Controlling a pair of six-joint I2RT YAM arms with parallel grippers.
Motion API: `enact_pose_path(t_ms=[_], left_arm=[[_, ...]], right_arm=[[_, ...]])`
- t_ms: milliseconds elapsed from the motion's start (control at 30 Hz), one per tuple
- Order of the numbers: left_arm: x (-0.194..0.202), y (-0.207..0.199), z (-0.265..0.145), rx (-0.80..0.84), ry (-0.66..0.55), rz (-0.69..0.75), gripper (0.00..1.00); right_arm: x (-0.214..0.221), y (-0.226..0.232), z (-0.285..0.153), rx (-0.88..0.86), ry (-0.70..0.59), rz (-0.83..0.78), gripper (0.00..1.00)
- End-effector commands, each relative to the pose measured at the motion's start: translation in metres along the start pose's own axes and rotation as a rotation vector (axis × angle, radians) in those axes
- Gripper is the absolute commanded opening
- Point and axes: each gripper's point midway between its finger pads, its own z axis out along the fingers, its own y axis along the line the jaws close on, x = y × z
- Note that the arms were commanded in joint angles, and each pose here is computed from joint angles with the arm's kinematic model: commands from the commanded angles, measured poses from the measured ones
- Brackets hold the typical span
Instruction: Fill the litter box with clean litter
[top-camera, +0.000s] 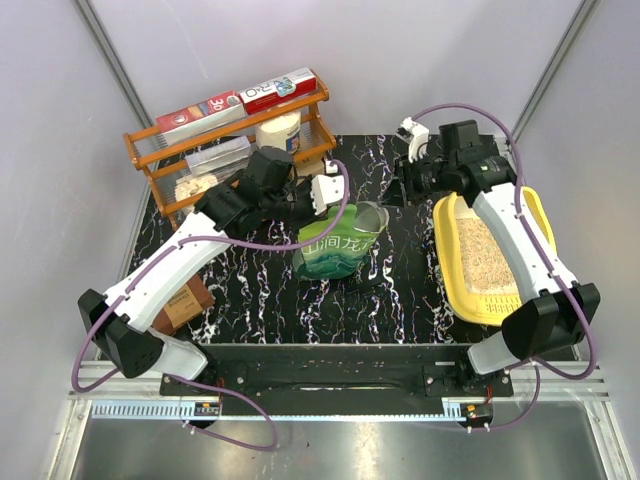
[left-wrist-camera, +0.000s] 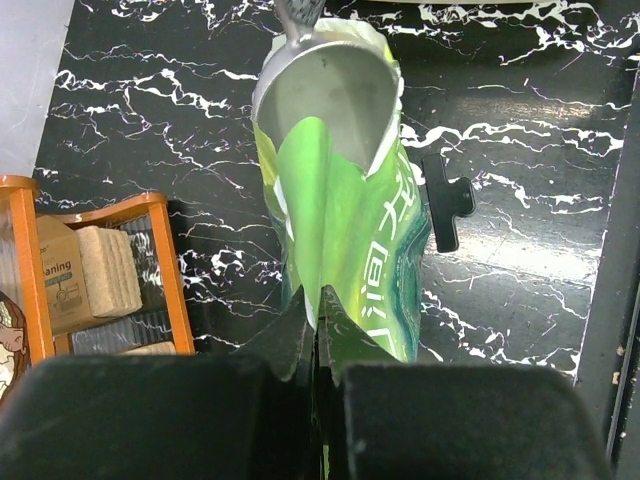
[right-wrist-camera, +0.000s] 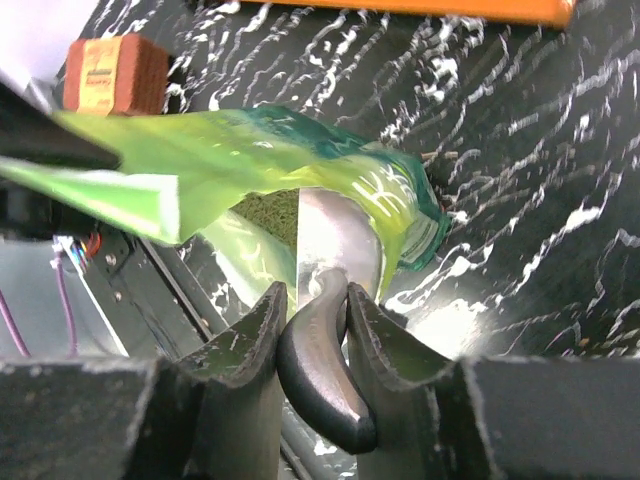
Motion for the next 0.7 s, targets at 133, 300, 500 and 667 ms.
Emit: enact_pose_path(t_ms=[133,300,500,667], left_arm=[[-0.058,0.007,-0.041,-0.086,-0.201,0.075,0.00],[-0.064,0.003,-0.041,-0.064,-0.229,0.043,0.00],[-0.069,0.002,-0.041,-0.055,-0.249,0.027,0.00],[-0.068,0.002,-0.039,-0.054,-0.245,0.042,0.00]], right_arm=[[-0.003,-0.040,0.022,0.395,-0.013,0.299,0.00],[0.001,-0.040,0.036,0.513,0.018,0.284,0.00],[0.021,-0.030,0.060,0.530,0.068,0.242,0.00],[0.058,-0.028,0.077,0.494,0.147,0.308,0.00]])
